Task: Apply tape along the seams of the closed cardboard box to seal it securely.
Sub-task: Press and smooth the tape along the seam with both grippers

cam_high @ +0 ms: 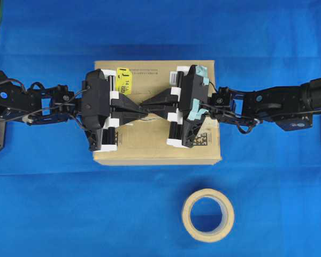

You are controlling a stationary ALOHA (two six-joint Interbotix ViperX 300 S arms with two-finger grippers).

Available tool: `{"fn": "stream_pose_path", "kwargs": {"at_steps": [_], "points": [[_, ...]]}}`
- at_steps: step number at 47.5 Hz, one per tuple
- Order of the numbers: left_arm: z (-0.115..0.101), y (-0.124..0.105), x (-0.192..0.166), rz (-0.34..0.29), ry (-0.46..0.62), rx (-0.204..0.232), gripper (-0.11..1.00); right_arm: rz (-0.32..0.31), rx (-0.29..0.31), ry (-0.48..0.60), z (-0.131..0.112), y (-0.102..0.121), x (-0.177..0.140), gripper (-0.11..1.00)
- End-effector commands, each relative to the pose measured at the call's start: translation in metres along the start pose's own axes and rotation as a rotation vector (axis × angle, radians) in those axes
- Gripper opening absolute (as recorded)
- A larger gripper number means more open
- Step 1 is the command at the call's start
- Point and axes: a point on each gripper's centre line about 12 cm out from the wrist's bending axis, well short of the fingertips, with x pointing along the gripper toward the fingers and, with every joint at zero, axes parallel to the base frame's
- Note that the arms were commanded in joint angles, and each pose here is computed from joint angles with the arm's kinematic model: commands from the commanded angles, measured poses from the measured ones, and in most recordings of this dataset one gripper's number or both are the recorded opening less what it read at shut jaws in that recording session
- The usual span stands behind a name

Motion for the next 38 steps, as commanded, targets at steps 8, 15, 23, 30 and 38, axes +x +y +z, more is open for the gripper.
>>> {"fn": "stream_pose_path", "kwargs": {"at_steps": [8,15,23,30,38], "points": [[-0.021,0.001,-0.001,0.012,0.031,-0.044,0.00,0.014,0.036,0.027,-0.012,0.015,-0.007,0.00],[-0.037,-0.001,-0.002,0.014,0.070,-0.047,0.00,0.006,0.060,0.066,-0.027,0.017,-0.012,0.00],[-0.052,-0.001,-0.007,0.012,0.110,-0.044,0.00,-0.010,0.083,0.096,-0.038,0.015,-0.020,0.00],[-0.065,-0.004,-0.015,0.008,0.146,-0.051,0.00,-0.014,0.086,0.111,-0.045,0.014,-0.028,0.00],[-0.074,-0.010,-0.025,-0.009,0.173,-0.053,0.00,-0.024,0.099,0.121,-0.049,0.012,-0.034,0.00]]}}
